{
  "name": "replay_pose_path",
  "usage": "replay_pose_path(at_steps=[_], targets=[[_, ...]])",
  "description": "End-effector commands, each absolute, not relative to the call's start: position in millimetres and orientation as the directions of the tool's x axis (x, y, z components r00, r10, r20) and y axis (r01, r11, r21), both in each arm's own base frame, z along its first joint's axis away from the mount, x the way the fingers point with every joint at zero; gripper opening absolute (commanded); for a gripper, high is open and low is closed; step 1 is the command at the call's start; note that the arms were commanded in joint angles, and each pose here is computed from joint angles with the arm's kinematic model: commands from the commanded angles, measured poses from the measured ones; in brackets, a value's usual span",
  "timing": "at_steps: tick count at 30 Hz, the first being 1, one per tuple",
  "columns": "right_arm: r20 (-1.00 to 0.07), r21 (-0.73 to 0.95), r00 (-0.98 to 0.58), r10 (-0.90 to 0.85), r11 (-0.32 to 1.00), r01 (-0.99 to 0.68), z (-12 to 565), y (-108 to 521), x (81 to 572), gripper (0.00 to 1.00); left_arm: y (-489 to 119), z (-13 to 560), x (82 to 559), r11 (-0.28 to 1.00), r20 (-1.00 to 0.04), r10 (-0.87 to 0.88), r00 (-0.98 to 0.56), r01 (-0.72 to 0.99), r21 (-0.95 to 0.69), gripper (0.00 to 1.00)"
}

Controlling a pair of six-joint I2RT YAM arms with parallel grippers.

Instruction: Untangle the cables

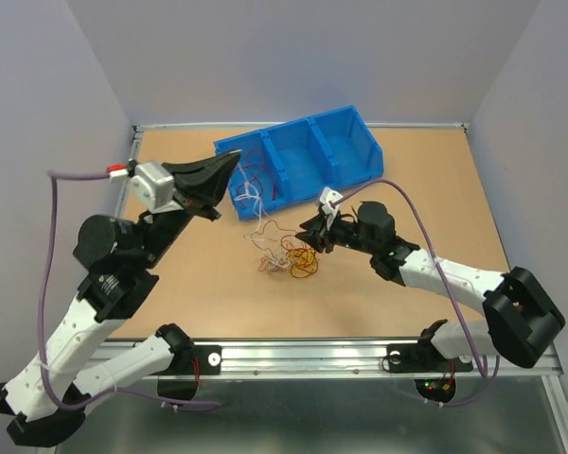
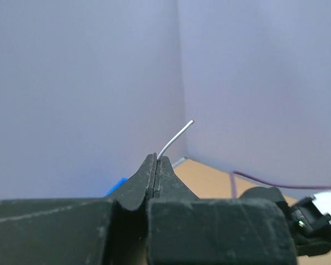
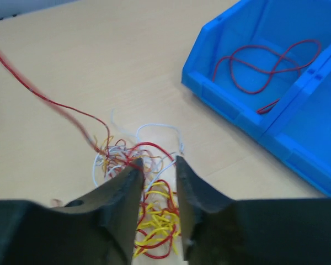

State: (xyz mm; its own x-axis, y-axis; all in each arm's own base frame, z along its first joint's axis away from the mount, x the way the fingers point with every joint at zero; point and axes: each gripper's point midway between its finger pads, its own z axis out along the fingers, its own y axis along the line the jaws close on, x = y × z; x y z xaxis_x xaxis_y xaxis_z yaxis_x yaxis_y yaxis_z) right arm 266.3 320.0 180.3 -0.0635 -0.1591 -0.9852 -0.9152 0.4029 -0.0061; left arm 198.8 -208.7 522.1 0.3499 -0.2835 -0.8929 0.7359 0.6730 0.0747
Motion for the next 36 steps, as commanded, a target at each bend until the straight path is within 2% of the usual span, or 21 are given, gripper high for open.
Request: replay_pose_path(at_steps=[1, 2, 3, 4, 10, 12, 15, 16, 19, 20, 23, 26, 27, 30, 36], targets=[[-0.996, -0.087, 0.06, -0.072, 0.467, -0.88, 226.3, 308.0, 269.2, 0.3, -152.6, 551.9, 202.4, 0.805, -0.796, -0.41, 0.446, 0.587, -0.086, 0.0], [-0.996, -0.09, 0.069, -0.06, 0.491, -0.867, 232.8, 303.3, 269.4, 0.19, -148.3, 551.3, 203.4, 0.815, -0.795, -0.41, 0.447, 0.572, -0.098, 0.0], [-0.996, -0.088, 0.079, -0.038, 0.503, -0.86, 239.8, 296.6, 264.1, 0.02, -142.1, 549.1, 206.5, 0.829, -0.797, -0.407, 0.447, 0.546, -0.118, 0.0], [-0.996, -0.087, 0.086, -0.025, 0.516, -0.852, 244.9, 292.1, 262.5, 0.01, -140.7, 547.1, 207.7, 0.834, -0.799, -0.404, 0.446, 0.539, -0.121, 0.0], [-0.99, -0.048, 0.114, 0.079, 0.571, -0.82, 275.5, 267.7, 245.7, 0.0, -135.5, 531.9, 226.3, 0.871, -0.818, -0.376, 0.435, 0.468, -0.151, 0.0], [-0.987, -0.003, 0.106, 0.122, 0.643, -0.766, 284.4, 253.5, 252.0, 0.01, -127.5, 525.1, 239.1, 0.898, -0.829, -0.362, 0.426, 0.4, -0.187, 0.0], [-0.968, 0.139, 0.087, 0.234, 0.794, -0.592, 301.6, 212.5, 266.7, 0.01, -113.2, 516.6, 253.9, 0.925, -0.834, -0.35, 0.427, 0.299, -0.235, 0.0], [-0.952, 0.193, 0.119, 0.283, 0.852, -0.486, 311.8, 185.3, 270.3, 0.01, -111.0, 513.8, 258.7, 0.932, -0.837, -0.339, 0.43, 0.277, -0.235, 0.0], [-0.919, 0.299, 0.147, 0.366, 0.89, -0.345, 316.5, 146.3, 266.8, 0.01, -97.4, 501.1, 279.8, 0.951, -0.848, -0.307, 0.432, 0.184, -0.25, 0.0], [-0.889, 0.353, 0.201, 0.412, 0.895, -0.274, 328.2, 120.6, 259.6, 0.0, -95.3, 498.3, 285.2, 0.953, -0.851, -0.301, 0.431, 0.172, -0.25, 0.0], [-0.856, 0.438, 0.231, 0.462, 0.887, -0.148, 324.5, 83.8, 249.0, 0.01, -84.7, 482.5, 310.0, 0.96, -0.868, -0.281, 0.409, 0.129, -0.25, 0.0], [-0.758, 0.576, 0.333, 0.56, 0.815, -0.059, 326.3, 39.3, 228.3, 0.01, -73.0, 471.2, 329.4, 0.956, -0.875, -0.29, 0.387, 0.088, -0.278, 0.0], [-0.685, 0.639, 0.393, 0.614, 0.765, -0.08, 336.0, 22.0, 213.5, 0.0, -72.0, 466.8, 335.9, 0.957, -0.881, -0.288, 0.376, 0.082, -0.278, 0.0], [-0.617, 0.701, 0.457, 0.641, 0.711, -0.052, 325.1, -3.2, 199.3, 0.0, -39.3, 457.6, 350.8, 0.946, -0.877, -0.305, 0.372, 0.008, -0.325, 0.0], [-0.67, 0.662, 0.412, 0.617, 0.748, -0.043, 327.7, 13.1, 212.4, 0.01, -41.1, 453.4, 352.7, 0.935, -0.868, -0.348, 0.355, 0.063, -0.35, 0.0]])
